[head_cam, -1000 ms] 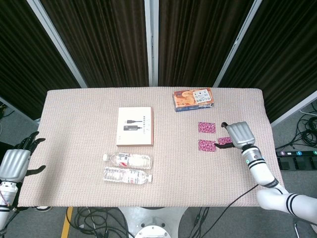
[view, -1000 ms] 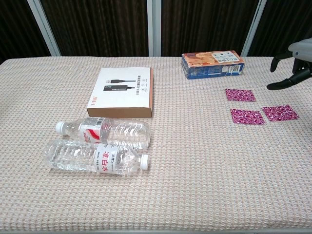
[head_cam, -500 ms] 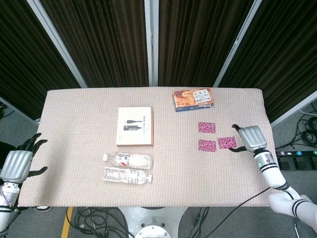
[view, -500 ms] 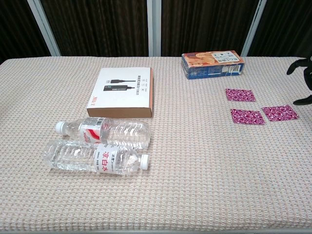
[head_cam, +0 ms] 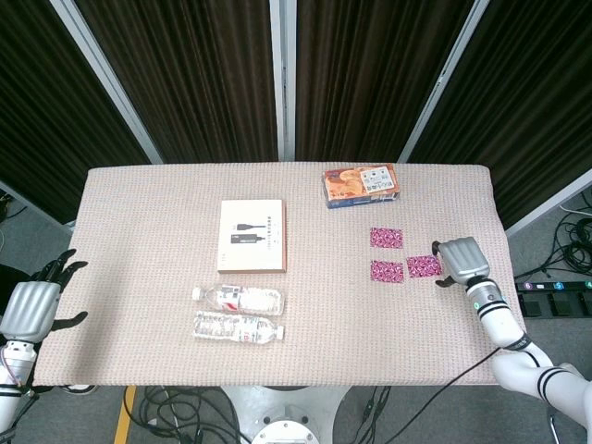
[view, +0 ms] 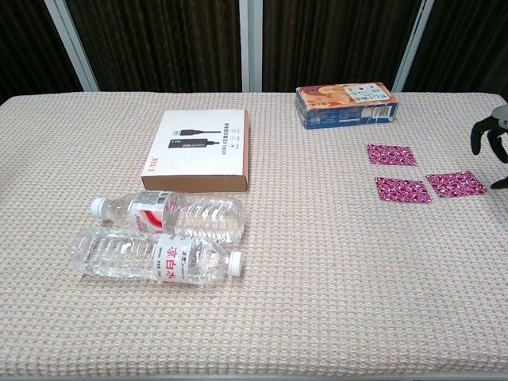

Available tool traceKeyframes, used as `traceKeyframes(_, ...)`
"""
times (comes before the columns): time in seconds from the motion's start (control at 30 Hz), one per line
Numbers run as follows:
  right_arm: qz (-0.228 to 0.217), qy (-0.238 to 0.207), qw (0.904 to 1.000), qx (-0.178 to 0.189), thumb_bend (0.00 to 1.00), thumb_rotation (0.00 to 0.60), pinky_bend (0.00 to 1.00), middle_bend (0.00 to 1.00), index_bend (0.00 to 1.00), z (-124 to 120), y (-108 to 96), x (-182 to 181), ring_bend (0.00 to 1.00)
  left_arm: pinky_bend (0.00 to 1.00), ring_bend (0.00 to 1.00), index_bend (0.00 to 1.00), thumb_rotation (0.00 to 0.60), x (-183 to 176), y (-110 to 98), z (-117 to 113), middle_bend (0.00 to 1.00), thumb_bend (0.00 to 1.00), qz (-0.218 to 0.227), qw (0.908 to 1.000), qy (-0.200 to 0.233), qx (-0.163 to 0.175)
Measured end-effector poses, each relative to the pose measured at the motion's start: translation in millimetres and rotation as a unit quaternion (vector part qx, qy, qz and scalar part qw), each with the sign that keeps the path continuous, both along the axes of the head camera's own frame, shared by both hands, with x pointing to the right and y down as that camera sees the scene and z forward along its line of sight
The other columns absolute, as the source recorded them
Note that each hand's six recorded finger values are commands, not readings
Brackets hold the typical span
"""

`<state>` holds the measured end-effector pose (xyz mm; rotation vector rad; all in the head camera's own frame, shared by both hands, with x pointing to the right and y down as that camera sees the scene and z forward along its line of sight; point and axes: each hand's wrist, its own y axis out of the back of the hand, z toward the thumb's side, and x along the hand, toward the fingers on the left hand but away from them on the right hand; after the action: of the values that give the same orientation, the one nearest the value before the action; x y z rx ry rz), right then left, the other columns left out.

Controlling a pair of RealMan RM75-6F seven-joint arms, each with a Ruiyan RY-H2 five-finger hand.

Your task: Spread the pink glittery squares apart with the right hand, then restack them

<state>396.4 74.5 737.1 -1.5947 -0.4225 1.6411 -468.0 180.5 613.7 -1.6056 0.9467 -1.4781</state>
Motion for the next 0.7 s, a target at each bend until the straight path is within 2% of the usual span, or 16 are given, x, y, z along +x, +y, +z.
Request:
traceKeyframes(0.3,-0.030,-0.016,0.9994,-0.006,0.00,0.490,0.66,0.63,0.44,6.9,0.6,-42.0,0.73,0.39,0.21,0.26,0.600,-3.9,-0.1,-1.4,0.19,0.00,-0.005,1.0000,0.002,0.002)
traceKeyframes(0.4,-0.027,-0.016,0.9994,-0.015,0.00,0.447,0.66,0.65,0.44,11.7,3.1,-50.3,0.75,0.39,0.21,0.26,0.600,-5.2,0.1,-1.0,0.19,0.00,-0.006,1.0000,0.003,0.002)
traceKeyframes(0.7,-0.027,0.000,0.9992,-0.028,0.00,0.425,0.67,0.68,0.45,24.8,10.9,-70.2,0.78,0.39,0.21,0.26,0.600,-10.0,0.5,-0.8,0.19,0.00,-0.010,0.9999,0.004,0.002)
